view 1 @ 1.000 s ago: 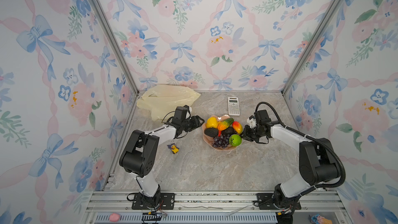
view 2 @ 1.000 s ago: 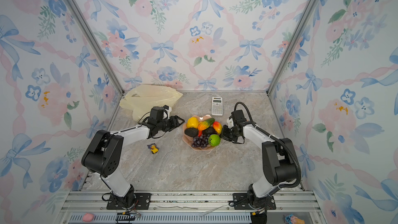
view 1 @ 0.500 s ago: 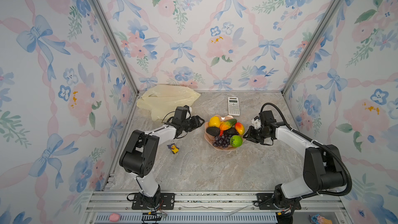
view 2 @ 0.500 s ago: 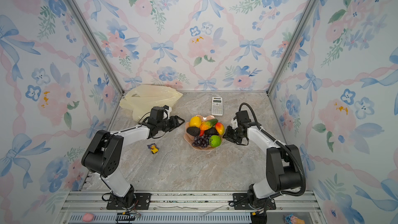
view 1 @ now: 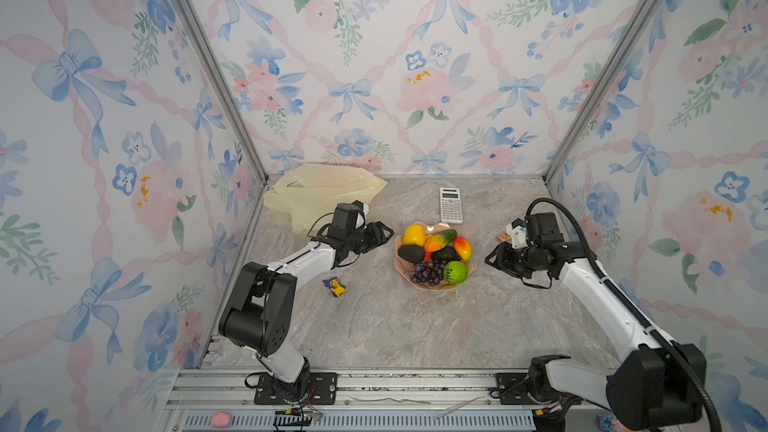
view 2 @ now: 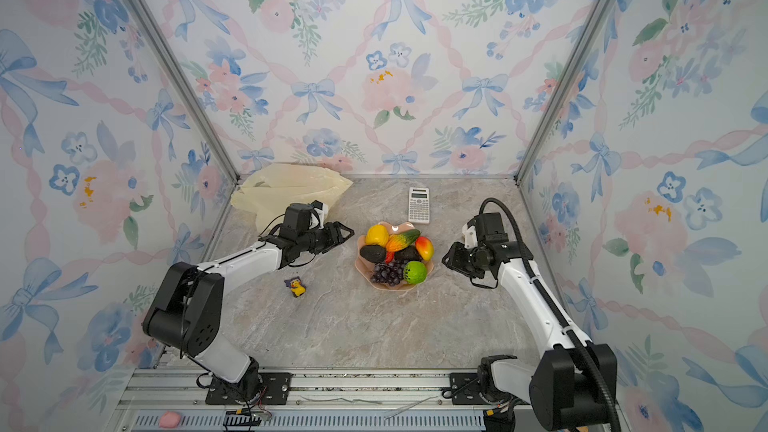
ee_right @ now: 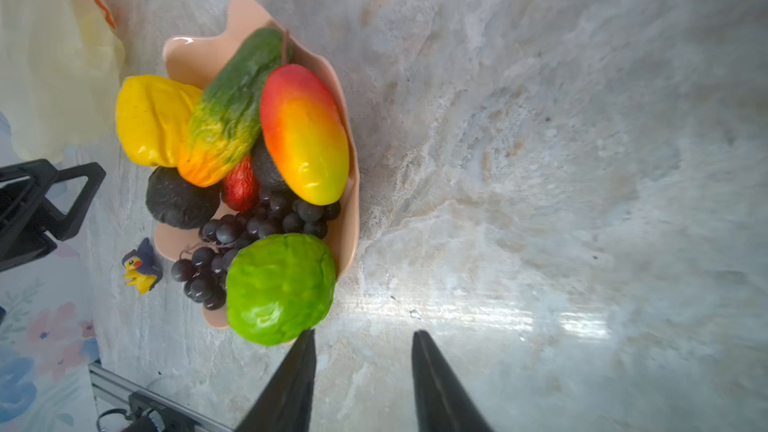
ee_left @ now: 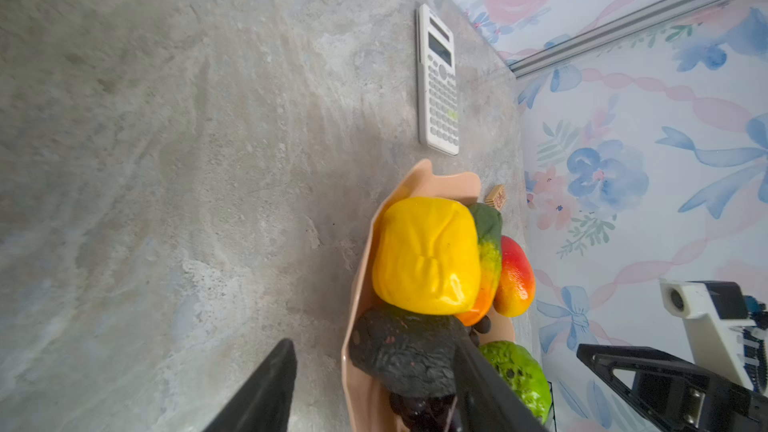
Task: Place the fruits into the plastic bag
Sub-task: 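Release the bowl and move left gripper to the plastic bag while right gripper rises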
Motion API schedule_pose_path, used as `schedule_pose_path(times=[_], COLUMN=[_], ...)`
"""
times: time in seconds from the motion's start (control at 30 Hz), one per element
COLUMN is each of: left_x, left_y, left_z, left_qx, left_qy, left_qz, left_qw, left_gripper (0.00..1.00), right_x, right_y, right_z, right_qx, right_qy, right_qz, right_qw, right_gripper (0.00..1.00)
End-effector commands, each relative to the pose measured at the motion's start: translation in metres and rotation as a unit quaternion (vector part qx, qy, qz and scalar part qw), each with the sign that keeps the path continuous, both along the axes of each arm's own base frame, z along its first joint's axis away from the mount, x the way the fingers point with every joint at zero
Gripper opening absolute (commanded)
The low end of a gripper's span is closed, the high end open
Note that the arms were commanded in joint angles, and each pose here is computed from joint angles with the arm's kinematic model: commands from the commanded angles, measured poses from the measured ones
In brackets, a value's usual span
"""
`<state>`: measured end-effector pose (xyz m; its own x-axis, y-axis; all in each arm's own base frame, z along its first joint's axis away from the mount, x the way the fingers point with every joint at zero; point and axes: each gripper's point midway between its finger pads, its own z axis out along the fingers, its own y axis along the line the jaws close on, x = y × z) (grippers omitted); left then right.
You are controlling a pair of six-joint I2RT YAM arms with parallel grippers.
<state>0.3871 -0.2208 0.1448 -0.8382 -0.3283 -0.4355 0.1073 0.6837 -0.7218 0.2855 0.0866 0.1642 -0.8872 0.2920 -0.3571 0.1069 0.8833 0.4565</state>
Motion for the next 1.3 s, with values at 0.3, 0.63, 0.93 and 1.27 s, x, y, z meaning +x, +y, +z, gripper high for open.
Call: schedule_pose_path(times=[0.3, 0.63, 0.93, 1.27], left_x=[-0.015, -0.006, 0.039, 0.100], left_y=[0.135, 0.254, 0.295, 0.332], left_z=[0.101, 0.070, 0.028, -0.012], left_qx=[0.006, -0.111, -0.167, -0.177], left_qy=[-0.079, -0.039, -0.012, 0.011], left_qz=[0.173, 0.360, 0.406, 0.430], left_qw=[0.982, 0.925, 0.898, 0.885], left_gripper=[0.83, 0.98, 0.98, 0.98], right_x=[-0.011, 0.009, 0.023, 0.066], right_y=[0.076, 0.159, 0.212, 0.260], right_z=[0.100, 0.123, 0.118, 0.088], right_qx=[0.038, 0.085, 0.093, 0.118], right_qy=[-0.122, -0.151, -0.167, -0.146], right_qz=[0.106, 0.187, 0.261, 0.293], right_qw=[0.986, 0.967, 0.946, 0.938], right_gripper=[0.75, 0.82, 0.94, 0.97])
